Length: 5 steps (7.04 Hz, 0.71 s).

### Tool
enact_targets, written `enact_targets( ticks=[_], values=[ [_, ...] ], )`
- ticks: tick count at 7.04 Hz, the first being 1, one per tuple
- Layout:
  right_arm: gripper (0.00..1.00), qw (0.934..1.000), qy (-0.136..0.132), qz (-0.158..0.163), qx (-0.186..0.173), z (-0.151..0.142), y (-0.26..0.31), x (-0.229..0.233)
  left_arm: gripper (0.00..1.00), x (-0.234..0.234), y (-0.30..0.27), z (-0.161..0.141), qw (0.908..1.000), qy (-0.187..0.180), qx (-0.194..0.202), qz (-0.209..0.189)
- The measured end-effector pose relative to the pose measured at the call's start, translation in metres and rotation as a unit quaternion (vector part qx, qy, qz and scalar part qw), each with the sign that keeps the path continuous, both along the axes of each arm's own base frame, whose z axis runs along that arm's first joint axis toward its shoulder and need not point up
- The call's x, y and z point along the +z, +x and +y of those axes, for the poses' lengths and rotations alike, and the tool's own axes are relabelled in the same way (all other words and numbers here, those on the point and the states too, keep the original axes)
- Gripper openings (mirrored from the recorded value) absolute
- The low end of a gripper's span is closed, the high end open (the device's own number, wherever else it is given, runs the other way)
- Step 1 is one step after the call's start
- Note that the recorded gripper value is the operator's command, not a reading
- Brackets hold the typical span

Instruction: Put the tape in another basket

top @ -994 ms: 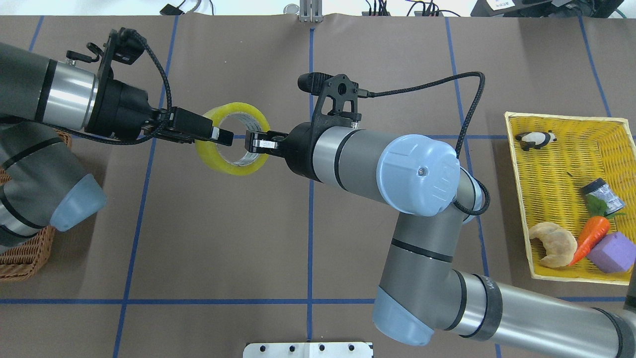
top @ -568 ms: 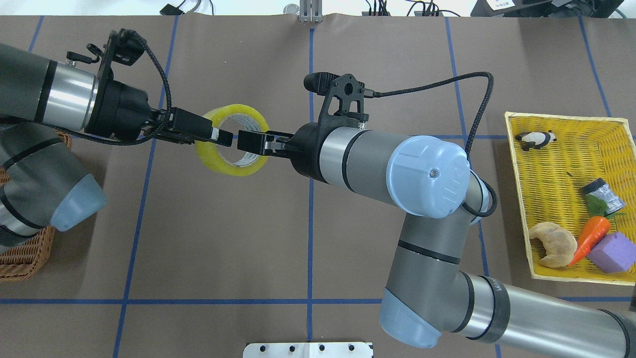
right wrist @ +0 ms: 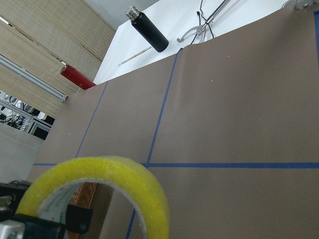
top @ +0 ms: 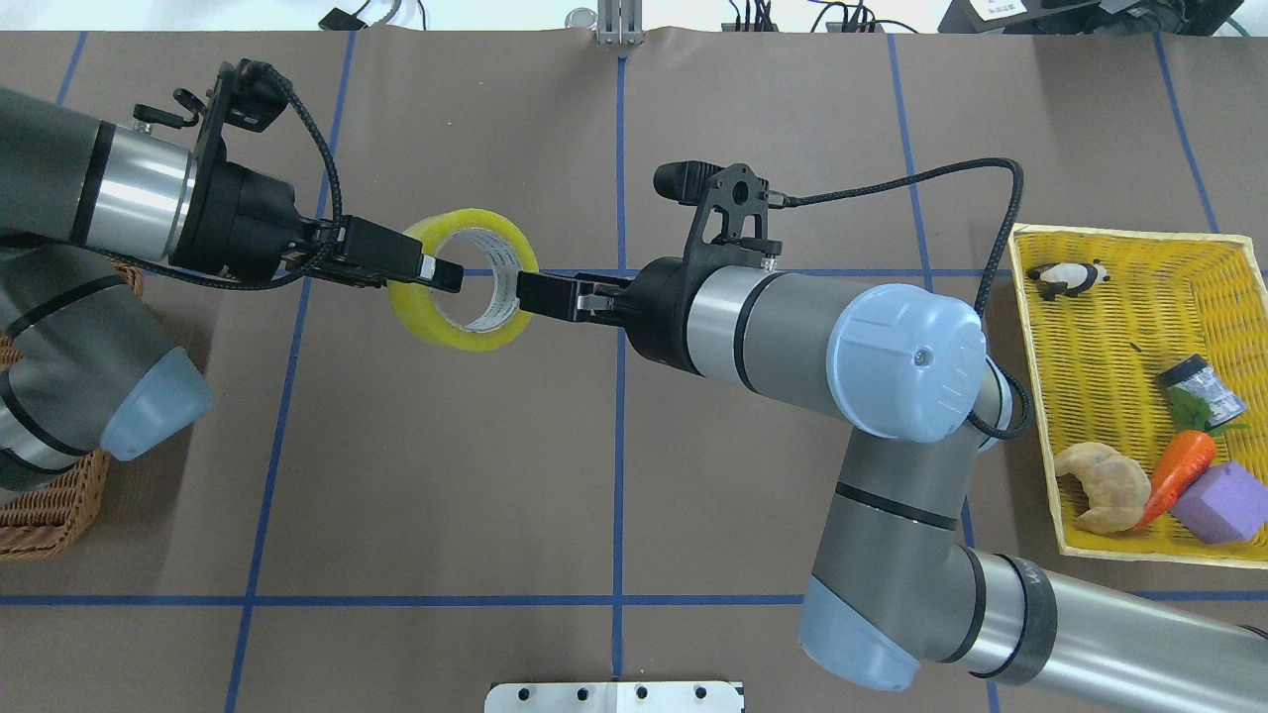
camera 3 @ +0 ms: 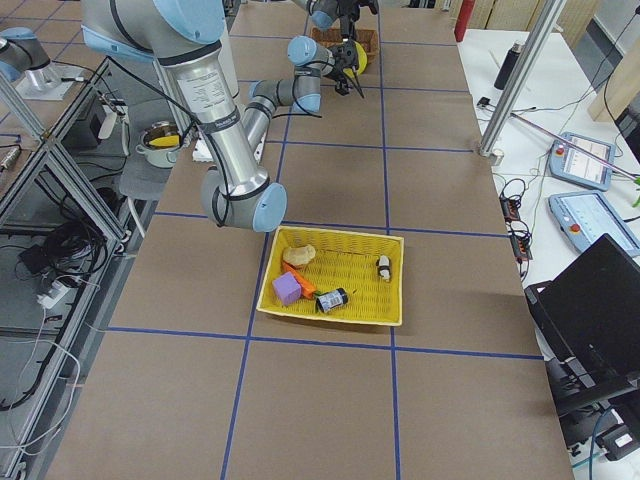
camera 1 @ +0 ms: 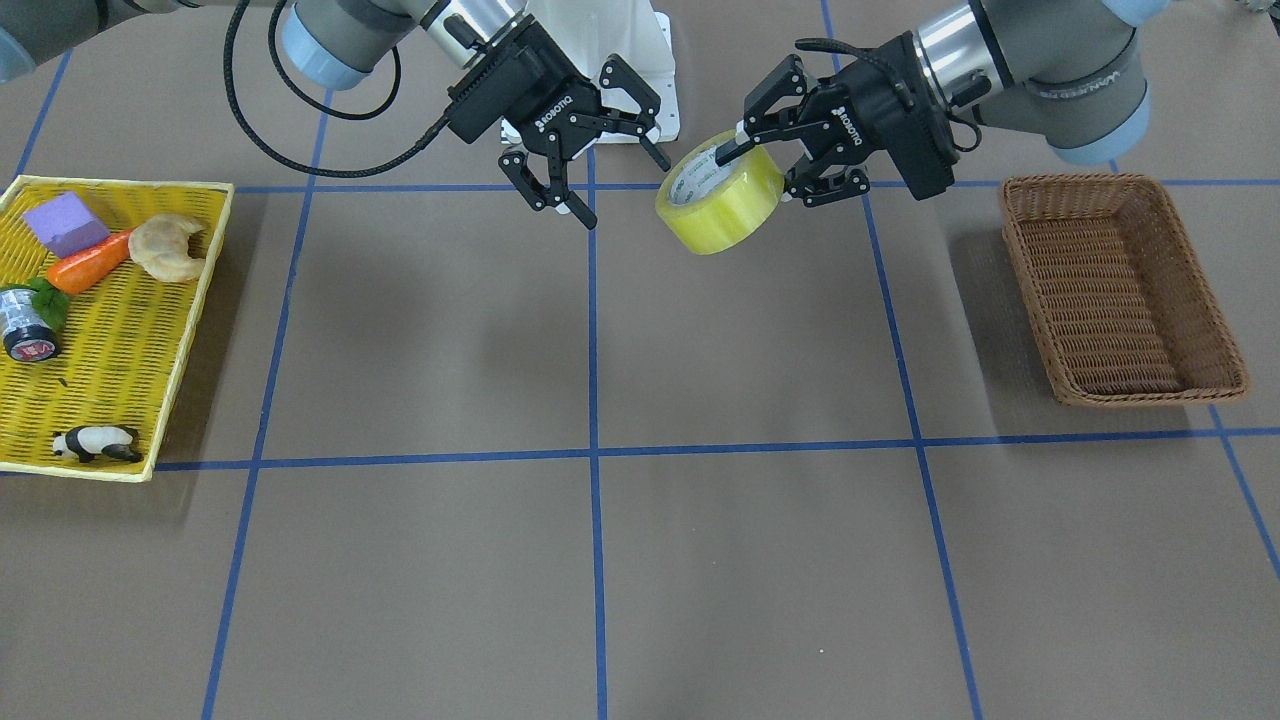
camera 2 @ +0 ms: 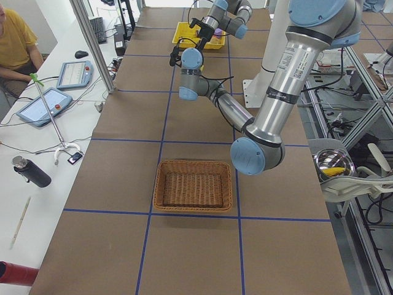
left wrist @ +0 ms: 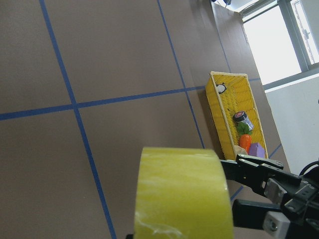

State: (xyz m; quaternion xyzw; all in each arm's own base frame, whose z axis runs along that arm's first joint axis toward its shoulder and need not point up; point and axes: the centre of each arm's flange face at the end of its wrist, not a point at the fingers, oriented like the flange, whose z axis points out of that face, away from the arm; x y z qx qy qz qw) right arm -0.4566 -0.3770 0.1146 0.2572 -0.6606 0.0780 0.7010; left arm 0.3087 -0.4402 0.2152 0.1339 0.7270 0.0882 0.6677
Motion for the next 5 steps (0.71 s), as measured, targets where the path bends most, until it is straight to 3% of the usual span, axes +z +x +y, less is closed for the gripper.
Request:
enact_targets(
  ticks=[3, 5],
  values=[
    [1.00, 0.9992, -0.018, 0.036, -0.001, -0.047, 0.040, 0.037, 0.00, 0.008, -0.003, -0.001, 1.0000, -0.003, -0.002, -0.005],
    [1.00, 0.9923, -0.034, 0.119, 0.007, -0.088, 0.067, 0.070, 0.00, 0.027, -0.023, -0.003, 0.9997, -0.013, -0.010, -0.016]
  ],
)
